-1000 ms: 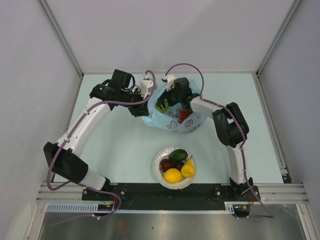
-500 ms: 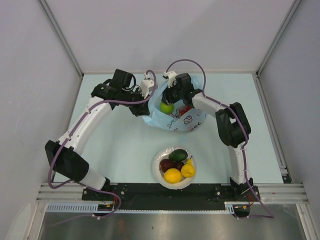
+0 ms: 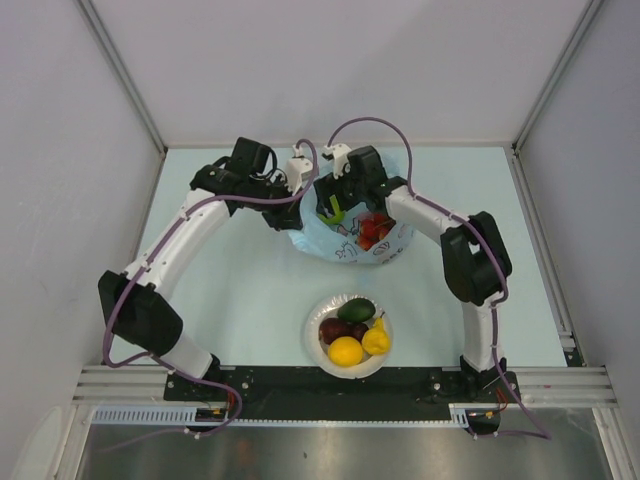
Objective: Take the fake fruits out of the plastic bag
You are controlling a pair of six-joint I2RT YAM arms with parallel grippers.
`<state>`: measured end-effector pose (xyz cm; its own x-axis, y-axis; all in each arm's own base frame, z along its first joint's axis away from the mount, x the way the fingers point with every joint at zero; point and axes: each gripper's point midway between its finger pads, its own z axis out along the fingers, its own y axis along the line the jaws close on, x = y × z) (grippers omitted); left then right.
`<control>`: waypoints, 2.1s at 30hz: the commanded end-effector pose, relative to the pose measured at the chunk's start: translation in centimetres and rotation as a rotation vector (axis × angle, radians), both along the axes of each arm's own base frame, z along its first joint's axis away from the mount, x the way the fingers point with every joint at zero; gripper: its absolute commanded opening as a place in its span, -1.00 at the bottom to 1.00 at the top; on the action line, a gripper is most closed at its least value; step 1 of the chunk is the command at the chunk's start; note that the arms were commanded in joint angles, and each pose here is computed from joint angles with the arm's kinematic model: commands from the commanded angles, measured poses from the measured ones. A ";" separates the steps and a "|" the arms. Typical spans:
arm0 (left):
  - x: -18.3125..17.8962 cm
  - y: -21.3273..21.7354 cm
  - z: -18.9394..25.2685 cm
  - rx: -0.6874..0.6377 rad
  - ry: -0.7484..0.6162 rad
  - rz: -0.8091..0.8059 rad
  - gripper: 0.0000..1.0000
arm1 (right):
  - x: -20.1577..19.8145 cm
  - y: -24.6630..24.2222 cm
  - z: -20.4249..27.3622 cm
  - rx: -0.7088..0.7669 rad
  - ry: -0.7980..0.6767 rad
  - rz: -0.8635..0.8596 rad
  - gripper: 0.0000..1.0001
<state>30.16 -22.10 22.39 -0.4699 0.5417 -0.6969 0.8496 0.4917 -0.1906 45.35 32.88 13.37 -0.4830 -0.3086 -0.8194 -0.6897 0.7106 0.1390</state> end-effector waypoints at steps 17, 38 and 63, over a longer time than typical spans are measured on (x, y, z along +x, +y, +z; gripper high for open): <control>-1.0 1.0 2.0 -0.008 -0.076 0.015 -1.00 | 2.2 1.9 -1.7 -0.052 -0.075 0.072 -0.13; 4.0 1.1 1.2 0.100 -0.156 0.033 -1.00 | -13.6 -4.1 9.0 -0.014 -0.179 0.443 -0.16; -2.0 2.1 6.8 -0.234 -0.175 0.137 -0.35 | -30.4 1.7 2.6 -0.426 -0.421 1.058 -0.14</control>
